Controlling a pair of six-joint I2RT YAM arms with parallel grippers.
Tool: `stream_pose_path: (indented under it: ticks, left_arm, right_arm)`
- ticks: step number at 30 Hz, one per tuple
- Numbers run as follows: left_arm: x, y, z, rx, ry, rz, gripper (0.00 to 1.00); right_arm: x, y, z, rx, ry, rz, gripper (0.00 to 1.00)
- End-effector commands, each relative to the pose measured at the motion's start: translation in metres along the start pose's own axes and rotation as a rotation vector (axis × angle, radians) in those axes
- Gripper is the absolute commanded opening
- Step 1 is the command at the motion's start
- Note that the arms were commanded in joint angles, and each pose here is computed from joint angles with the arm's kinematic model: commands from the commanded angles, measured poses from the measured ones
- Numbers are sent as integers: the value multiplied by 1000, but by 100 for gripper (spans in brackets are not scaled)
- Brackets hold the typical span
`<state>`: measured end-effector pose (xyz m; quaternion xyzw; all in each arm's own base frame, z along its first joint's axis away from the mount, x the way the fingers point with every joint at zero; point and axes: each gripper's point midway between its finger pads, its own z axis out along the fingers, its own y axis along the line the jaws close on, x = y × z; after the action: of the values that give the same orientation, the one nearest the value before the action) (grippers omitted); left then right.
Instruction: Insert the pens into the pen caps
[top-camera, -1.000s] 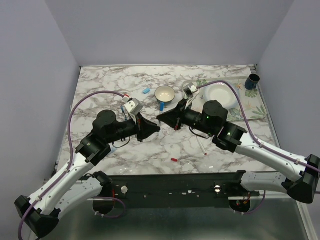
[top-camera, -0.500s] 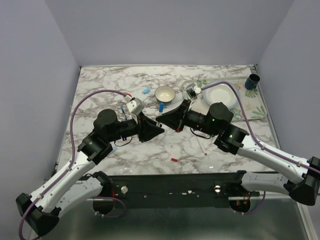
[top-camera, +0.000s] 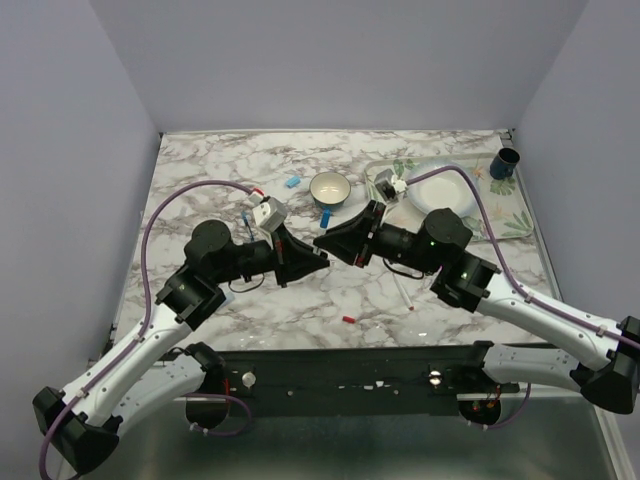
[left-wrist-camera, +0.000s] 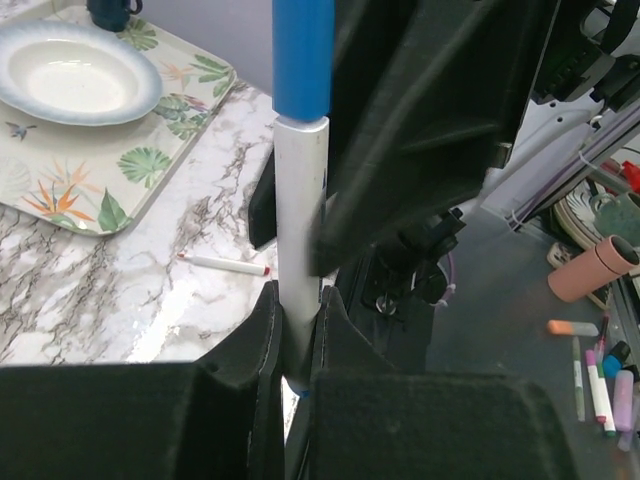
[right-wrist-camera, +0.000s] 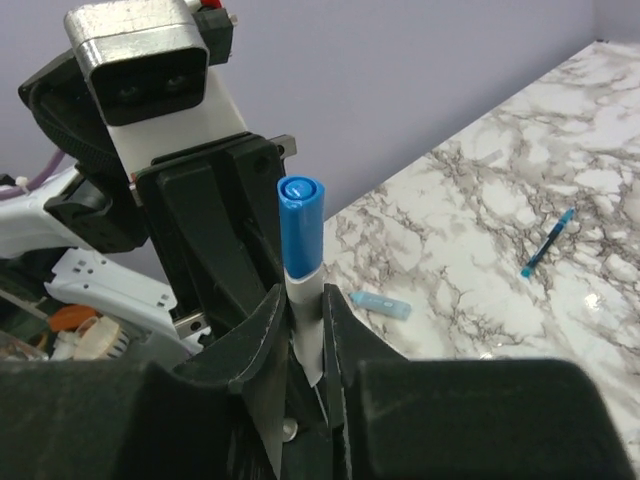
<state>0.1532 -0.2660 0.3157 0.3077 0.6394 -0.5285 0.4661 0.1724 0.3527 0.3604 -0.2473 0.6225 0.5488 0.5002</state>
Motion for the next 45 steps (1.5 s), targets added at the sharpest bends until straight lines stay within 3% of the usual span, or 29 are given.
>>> stream_pose_path:
  ticks: [1,2,3,4,10,17,21,24,30,36,45]
  left_arm:
    - [-6,-5,-4,32,-36,58,0]
    - [-4,-4,-5,26,-35,69,0]
    - [-5,-1,-6,7,-39,75,0]
    - [-3,1,-7,-3,-36,81,0]
    - [4,7,-13,-39,-16,130,0]
    - [6,1,-16,-18,-6,145,0]
    - [4,-3,-18,-5,-14,153,0]
    - [3,-4,-19,-2,-18,157,0]
    - [3,-5,-20,0,-21,158,0]
    - [3,-6,-19,3,-19,154,0]
    - [3,-4,-19,-3,-17,149,0]
  right_arm:
    - [-1,15,-7,-53,12,-16,49]
    - [-3,14,-8,-47,7,-21,55]
    - [-7,15,-9,-39,5,-25,66]
    - [-11,12,-10,-19,-7,-27,70]
    - [-38,16,-15,28,-47,-44,78]
    - [-69,25,-2,29,-68,-80,76]
    - [-73,24,8,37,-54,-89,70]
    - [-71,25,14,23,-45,-89,62]
    - [-68,26,19,4,-35,-80,59]
    - [-64,28,21,-22,-37,-63,47]
    - [-54,27,23,-34,-19,-38,46]
